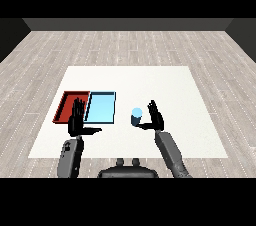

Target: Pick the blue can and put it in the blue box

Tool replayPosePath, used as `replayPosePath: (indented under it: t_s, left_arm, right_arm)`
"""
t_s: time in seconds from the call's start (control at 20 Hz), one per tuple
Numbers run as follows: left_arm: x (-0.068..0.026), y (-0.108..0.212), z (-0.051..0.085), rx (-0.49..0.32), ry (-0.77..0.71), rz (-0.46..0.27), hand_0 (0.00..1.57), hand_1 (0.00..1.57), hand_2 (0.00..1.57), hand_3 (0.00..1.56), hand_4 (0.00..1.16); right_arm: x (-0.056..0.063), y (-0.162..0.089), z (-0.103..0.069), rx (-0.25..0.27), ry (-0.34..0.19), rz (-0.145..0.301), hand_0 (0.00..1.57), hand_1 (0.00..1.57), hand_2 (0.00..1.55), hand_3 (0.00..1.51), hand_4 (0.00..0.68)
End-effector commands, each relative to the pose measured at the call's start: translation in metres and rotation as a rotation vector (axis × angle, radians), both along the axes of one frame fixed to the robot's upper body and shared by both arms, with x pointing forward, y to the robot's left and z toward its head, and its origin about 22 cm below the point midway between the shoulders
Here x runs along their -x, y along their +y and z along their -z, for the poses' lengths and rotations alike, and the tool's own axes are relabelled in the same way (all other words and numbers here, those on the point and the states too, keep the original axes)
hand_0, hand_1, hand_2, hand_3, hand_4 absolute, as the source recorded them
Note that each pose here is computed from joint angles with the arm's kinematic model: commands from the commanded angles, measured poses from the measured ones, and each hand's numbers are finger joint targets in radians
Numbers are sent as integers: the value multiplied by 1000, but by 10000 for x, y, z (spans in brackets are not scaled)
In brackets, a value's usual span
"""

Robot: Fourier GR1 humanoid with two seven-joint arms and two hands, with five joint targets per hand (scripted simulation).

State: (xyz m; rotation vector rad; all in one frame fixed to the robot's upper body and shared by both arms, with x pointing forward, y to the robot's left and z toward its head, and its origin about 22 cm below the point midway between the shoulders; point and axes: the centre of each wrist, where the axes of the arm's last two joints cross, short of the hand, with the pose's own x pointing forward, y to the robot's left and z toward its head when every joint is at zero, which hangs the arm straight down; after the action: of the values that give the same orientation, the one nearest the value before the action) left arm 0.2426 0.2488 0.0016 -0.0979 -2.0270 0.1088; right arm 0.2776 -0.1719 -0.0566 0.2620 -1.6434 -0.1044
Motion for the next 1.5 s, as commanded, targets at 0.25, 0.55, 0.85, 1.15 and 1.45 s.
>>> replayPosePath:
  t_s: [0.25,0.55,0.85,1.15,1.45]
  left_arm:
    - [-37,93,138,-2,9,-5,0,0,0,0,0]
    - [-12,-171,-149,16,-8,-2,0,0,0,0,0]
    - [31,241,45,-16,-3,-2,0,0,0,0,0]
    - [-3,29,27,-4,8,-11,0,0,0,0,0]
    - [32,96,13,5,-17,-25,0,0,0,0,0]
  right_arm:
    - [-164,164,180,-8,14,-34,0,0,0,0,0]
    - [-179,301,85,-22,18,-19,0,0,0,0,0]
    - [-109,505,36,-22,21,-56,0,0,0,0,0]
    - [-295,403,265,-7,20,-73,0,0,0,0,0]
    - [-273,598,119,1,27,-79,0,0,0,0,0]
